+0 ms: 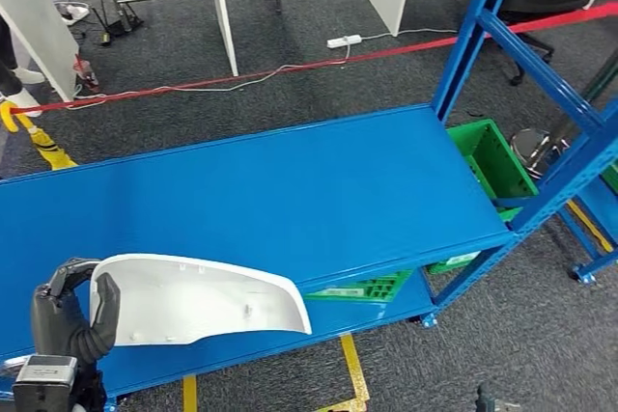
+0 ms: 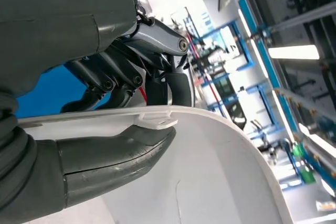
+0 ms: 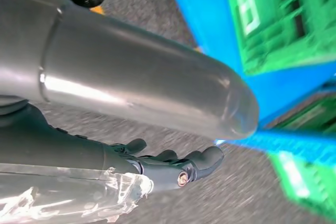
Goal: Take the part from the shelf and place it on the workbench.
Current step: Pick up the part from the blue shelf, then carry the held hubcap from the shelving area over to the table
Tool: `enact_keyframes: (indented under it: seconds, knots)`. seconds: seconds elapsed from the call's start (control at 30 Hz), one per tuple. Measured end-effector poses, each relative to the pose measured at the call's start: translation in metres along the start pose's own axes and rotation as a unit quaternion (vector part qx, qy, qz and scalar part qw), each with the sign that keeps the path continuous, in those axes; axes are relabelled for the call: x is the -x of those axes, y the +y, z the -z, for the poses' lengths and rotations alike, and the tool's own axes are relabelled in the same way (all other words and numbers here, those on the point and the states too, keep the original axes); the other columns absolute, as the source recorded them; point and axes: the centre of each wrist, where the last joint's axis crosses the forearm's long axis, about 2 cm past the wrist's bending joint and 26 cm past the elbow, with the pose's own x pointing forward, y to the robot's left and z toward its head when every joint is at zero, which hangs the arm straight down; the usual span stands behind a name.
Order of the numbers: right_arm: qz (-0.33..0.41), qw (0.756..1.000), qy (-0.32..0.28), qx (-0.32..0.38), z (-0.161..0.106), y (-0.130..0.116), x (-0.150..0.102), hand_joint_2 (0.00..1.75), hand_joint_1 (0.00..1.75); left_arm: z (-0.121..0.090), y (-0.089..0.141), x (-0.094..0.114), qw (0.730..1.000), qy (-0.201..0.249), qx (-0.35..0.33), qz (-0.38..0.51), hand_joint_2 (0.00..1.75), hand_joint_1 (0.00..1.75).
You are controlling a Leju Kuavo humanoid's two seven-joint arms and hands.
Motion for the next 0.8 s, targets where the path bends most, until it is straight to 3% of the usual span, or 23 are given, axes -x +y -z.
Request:
enact_keyframes:
  seconds: [0.6, 0.8]
  knots:
    - [0.004, 1.000, 0.003, 0.002, 0.0020, 0.0014, -0.0003, 0.00, 0.00, 0.0032, -0.0012, 0.0001, 1.000, -0.004, -0.004, -0.001, 1.75, 1.75]
    - [-0.012, 0.999, 0.007, 0.036, 0.0005, -0.0031, 0.0009, 0.00, 0.00, 0.0090, -0.0052, 0.0021, 1.000, -0.009, -0.008, -0.008, 1.75, 1.75]
